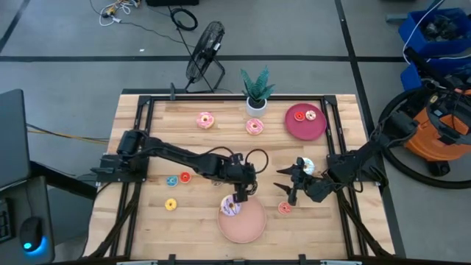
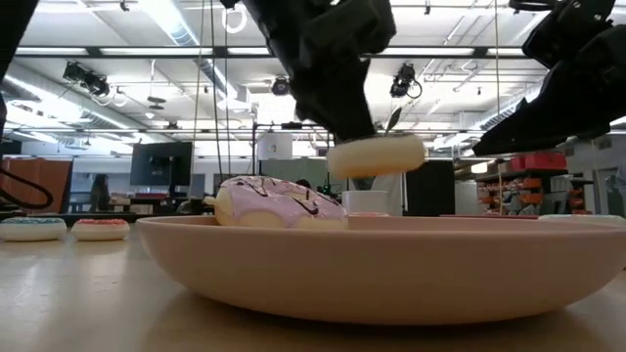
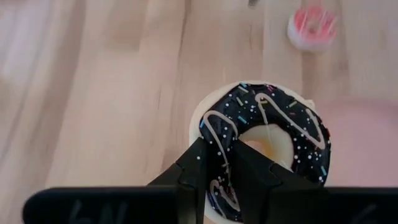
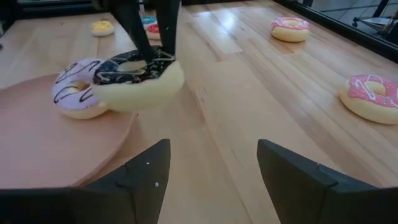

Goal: Pick & Place donuts
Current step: Put the large black donut on the pink plate

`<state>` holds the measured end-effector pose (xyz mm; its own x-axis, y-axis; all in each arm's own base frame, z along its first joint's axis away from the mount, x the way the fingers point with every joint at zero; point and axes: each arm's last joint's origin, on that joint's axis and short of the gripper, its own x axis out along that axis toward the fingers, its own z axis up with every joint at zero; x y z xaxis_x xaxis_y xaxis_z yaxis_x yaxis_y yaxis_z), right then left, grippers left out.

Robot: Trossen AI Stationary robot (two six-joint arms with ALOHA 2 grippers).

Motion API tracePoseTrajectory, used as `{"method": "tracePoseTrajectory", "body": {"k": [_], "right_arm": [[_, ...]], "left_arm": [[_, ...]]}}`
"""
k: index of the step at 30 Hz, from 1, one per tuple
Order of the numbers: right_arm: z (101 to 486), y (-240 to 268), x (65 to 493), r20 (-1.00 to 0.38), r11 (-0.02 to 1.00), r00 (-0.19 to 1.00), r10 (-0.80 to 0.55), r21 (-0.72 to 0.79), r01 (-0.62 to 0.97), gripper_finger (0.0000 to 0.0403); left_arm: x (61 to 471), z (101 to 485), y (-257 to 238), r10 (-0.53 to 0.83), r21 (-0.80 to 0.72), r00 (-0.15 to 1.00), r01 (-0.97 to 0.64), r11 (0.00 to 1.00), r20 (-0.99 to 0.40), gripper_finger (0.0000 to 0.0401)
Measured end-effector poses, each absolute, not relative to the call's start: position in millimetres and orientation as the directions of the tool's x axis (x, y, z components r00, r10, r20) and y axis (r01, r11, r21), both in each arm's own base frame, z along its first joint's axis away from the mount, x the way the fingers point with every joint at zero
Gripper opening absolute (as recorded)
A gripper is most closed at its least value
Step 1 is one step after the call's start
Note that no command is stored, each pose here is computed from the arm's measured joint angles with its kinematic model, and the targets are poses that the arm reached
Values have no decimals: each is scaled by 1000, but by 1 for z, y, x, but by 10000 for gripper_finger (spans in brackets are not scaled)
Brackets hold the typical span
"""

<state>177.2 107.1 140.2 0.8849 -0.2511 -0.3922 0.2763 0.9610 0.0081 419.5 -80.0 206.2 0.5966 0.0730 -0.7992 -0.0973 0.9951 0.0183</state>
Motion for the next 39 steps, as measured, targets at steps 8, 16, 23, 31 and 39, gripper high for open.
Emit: {"method": "tracePoseTrajectory", "body": {"k": [8, 16, 23, 31, 39], "right_arm": [[140, 107, 177, -393, 961, 885, -251, 10, 278, 252], [140, 107, 177, -390, 961, 886, -249, 15, 277, 252], [141, 108, 178, -386, 961, 889, -248, 21, 277, 252], [141, 108, 178, -385, 961, 889, -247, 22, 277, 252], [141, 107, 178, -389, 961, 888, -247, 21, 276, 252]], "left_arm": [[420, 204, -93, -15, -45, 589, -37, 998, -808, 69], [415, 198, -113, -45, -21, 603, 48, 999, -796, 69], [416, 186, -116, 21, 40, 601, 19, 999, -799, 81], [422, 172, -117, 21, 39, 600, 17, 999, -800, 154], [421, 172, -117, 20, 29, 592, 5, 1000, -806, 212]]}}
